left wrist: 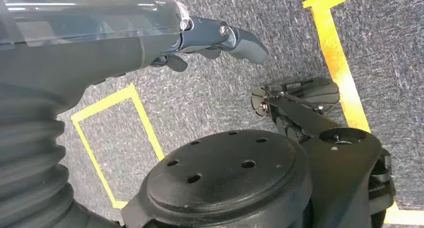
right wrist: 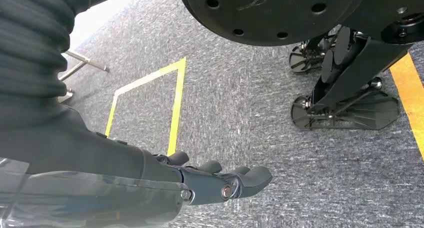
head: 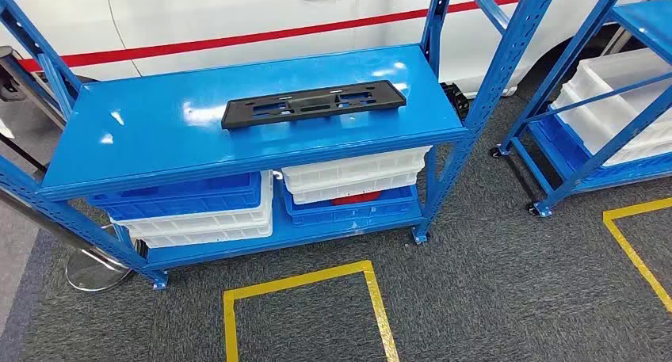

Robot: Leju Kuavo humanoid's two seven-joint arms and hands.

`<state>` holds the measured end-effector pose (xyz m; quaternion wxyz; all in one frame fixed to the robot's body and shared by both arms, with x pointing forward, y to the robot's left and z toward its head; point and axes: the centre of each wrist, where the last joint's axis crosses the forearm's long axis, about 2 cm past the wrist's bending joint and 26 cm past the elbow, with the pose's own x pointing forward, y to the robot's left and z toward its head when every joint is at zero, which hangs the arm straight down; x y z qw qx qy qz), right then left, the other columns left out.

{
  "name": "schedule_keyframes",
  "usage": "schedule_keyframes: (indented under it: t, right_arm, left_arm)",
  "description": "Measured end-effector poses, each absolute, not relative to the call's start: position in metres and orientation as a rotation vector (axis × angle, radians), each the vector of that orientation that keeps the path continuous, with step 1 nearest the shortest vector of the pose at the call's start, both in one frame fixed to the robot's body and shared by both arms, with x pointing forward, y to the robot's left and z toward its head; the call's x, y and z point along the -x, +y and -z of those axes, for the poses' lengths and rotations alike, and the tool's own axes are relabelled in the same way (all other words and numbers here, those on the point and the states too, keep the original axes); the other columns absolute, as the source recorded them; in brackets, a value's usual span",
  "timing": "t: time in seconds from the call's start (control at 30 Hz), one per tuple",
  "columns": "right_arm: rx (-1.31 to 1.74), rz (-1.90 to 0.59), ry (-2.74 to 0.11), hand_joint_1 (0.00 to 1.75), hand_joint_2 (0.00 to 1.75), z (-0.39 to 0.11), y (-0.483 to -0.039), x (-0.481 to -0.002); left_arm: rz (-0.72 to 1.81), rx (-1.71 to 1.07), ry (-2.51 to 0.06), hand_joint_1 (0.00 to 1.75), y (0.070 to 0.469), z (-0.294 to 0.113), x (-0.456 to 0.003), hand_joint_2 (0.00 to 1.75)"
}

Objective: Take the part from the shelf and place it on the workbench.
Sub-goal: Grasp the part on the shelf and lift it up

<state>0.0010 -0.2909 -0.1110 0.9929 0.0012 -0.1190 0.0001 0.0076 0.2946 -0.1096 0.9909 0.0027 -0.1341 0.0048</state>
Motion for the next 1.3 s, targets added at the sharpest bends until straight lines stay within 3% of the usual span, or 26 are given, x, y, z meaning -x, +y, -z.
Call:
schedule_keyframes:
  t: [0.63, 0.77, 0.83, 0.97, 1.03, 1.17, 1.3]
  right_arm:
    - [0.062, -0.086, -0.258, 0.00, 1.75, 0.111, -0.308, -0.028]
    - [0.084, -0.090, -0.253, 0.00, 0.00, 0.110, -0.314, -0.033]
    - [0.093, -0.067, -0.256, 0.00, 0.00, 0.110, -0.316, -0.034]
    - [0.102, 0.014, -0.292, 0.00, 1.75, 0.110, -0.322, -0.038]
    - [0.104, 0.064, -0.317, 0.00, 1.75, 0.110, -0.324, -0.040]
    - [0.097, 0.173, -0.406, 0.00, 0.00, 0.109, -0.328, -0.049]
    - [0.087, 0.275, -0.557, 0.00, 0.00, 0.105, -0.335, -0.070]
  left_arm:
    - [0.009, -0.001, -0.324, 0.00, 0.302, 0.110, -0.029, 1.75]
    - [0.017, 0.005, -0.337, 0.00, 0.304, 0.110, -0.034, 0.00]
    - [0.015, 0.007, -0.344, 0.00, 0.305, 0.110, -0.035, 0.00]
    - [0.003, 0.013, -0.361, 0.00, 0.306, 0.110, -0.038, 0.00]
    - [-0.007, 0.019, -0.368, 0.00, 0.306, 0.110, -0.039, 0.00]
    - [-0.022, 0.030, -0.381, 0.00, 0.306, 0.111, -0.039, 0.00]
    - [-0.035, 0.040, -0.391, 0.00, 0.306, 0.111, -0.040, 0.00]
